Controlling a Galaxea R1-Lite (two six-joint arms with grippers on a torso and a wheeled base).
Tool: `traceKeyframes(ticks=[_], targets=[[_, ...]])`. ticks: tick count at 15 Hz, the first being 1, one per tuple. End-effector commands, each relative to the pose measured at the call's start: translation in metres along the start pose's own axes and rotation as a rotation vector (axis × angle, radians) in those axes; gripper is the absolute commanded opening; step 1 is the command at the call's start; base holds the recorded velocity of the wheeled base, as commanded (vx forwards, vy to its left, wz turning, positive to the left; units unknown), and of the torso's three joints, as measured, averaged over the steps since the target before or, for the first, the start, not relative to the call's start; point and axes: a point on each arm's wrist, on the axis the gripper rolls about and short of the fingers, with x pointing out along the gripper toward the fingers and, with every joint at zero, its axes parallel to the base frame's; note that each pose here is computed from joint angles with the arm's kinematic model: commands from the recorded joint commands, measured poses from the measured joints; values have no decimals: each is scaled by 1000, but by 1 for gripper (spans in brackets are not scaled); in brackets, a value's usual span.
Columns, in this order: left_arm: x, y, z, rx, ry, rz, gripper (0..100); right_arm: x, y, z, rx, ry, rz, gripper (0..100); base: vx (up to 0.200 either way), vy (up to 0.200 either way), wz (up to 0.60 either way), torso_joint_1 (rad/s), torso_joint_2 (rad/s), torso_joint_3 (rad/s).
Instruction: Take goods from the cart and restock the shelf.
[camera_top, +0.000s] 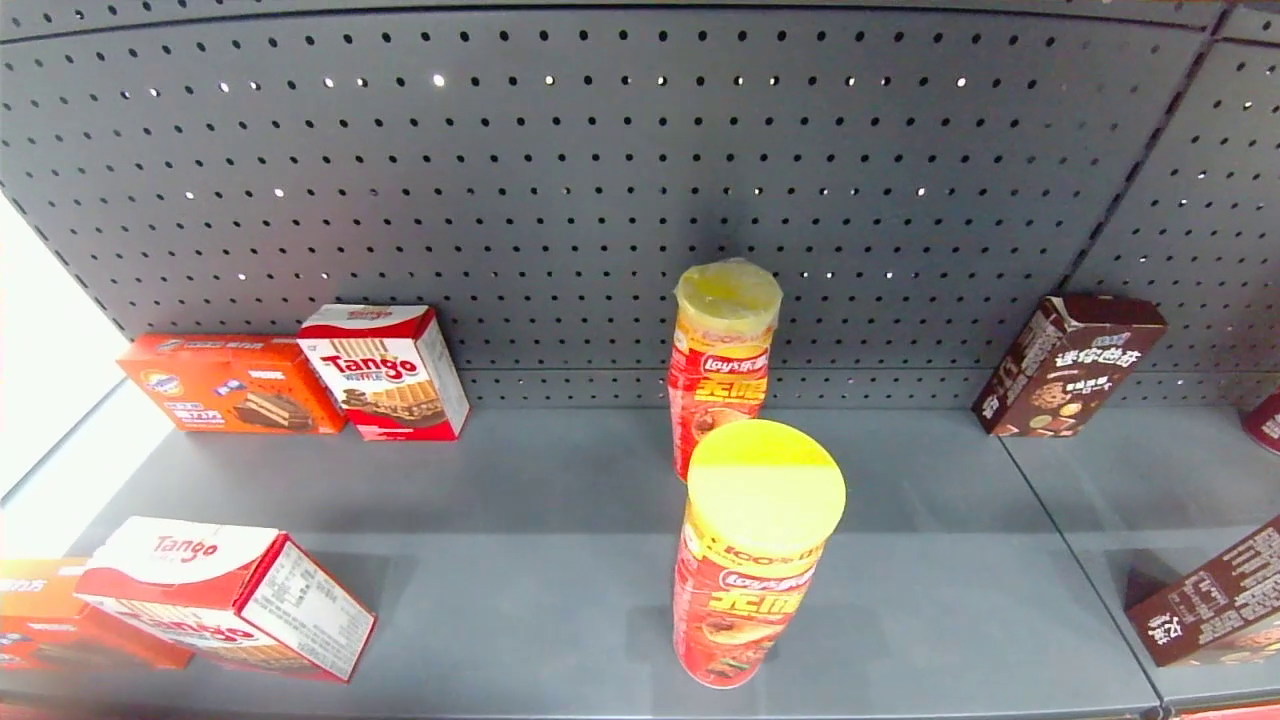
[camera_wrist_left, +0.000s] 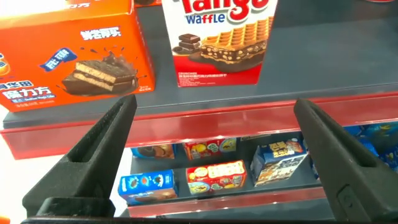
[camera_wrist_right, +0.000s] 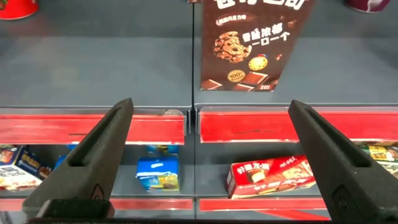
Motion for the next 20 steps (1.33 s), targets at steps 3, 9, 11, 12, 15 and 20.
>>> traceKeyframes(ticks=[3, 9, 11, 12, 15, 20], targets=[[0, 0, 0, -22, -1, 18, 100, 0, 0, 0, -1, 1, 0, 100, 0, 0, 0, 0, 0, 0], [0, 0, 0, -22, -2, 17, 100, 0, 0, 0, -1, 1, 0, 100, 0, 0, 0, 0, 0, 0], [0, 0, 0, -21, -2, 17, 100, 0, 0, 0, -1, 1, 0, 100, -100, 0, 0, 4, 1, -1], [0, 0, 0, -22, -2, 15, 100, 0, 0, 0, -1, 1, 0, 100, -200, 0, 0, -2, 2, 2], [0, 0, 0, -24, -1, 18, 100, 0, 0, 0, -1, 1, 0, 100, -67, 0, 0, 7, 6, -1], [0, 0, 0, -24, -1, 18, 100, 0, 0, 0, -1, 1, 0, 100, 0, 0, 0, 0, 0, 0]])
